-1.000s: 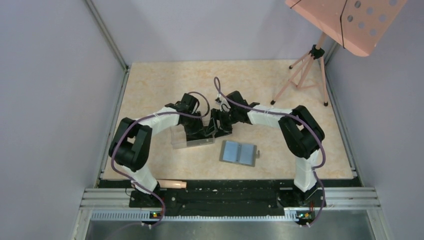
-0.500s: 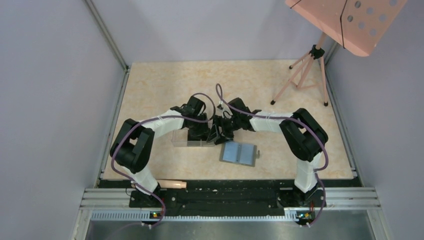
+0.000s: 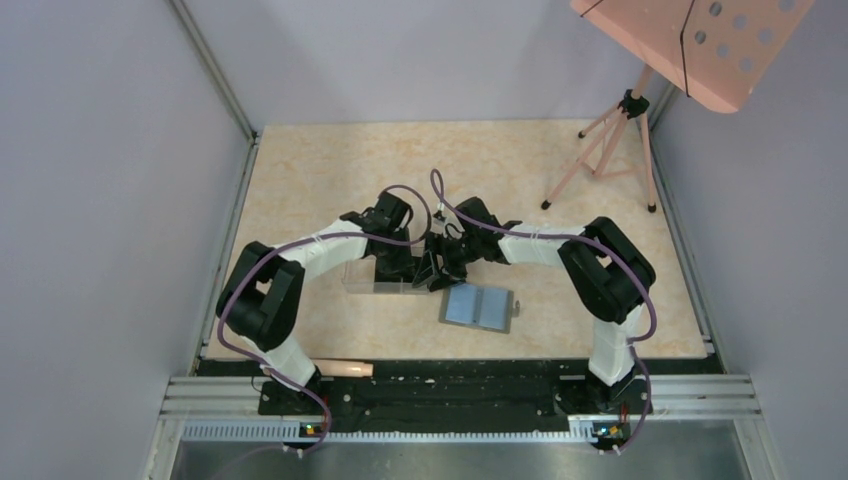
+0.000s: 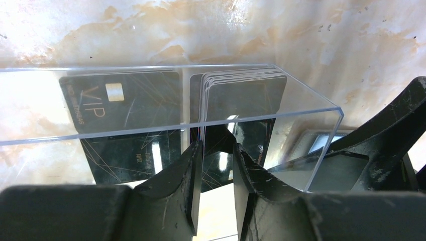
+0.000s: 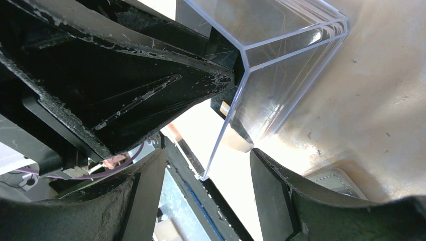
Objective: Put the credit cards into the card holder
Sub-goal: Pick up the credit card from the storage box.
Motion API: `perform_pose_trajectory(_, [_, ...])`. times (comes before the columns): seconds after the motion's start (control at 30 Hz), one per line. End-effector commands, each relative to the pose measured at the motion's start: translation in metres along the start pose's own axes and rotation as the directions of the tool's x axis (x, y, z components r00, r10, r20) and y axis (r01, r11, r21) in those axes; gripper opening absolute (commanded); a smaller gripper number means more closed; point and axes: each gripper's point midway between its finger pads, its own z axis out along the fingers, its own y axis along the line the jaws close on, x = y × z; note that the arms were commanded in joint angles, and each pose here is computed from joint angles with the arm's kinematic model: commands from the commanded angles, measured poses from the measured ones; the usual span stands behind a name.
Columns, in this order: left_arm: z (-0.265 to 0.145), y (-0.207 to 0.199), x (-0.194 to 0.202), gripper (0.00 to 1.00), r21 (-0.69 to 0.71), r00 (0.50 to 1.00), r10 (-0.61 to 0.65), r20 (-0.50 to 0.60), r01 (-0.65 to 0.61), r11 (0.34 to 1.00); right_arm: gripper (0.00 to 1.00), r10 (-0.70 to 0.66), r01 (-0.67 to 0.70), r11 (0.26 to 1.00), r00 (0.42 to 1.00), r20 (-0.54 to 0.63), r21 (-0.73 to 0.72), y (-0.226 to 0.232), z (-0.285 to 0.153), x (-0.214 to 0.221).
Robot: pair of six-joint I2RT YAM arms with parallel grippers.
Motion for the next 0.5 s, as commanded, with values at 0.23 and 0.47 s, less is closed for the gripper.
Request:
perform_pose_trajectory(0.23, [-0.0061,0.0004,0.0016,0.34,-0.115,0.995,0.103,-0.014,-0.104,0.988,0.62,-0.078,0.080,0.995,0.996,0.034,-0.065,0.0249,-0.0009,-0.0075])
perform_pose_trajectory(0.47, [-0.0021,-0.0004,0.0038,0.32,-0.162,0.987,0.157,-0.044,-0.162,0.973,0.62,-0.076,0.078,0.995,0.997,0.032,-0.062,0.0230,-0.0001,-0.0068])
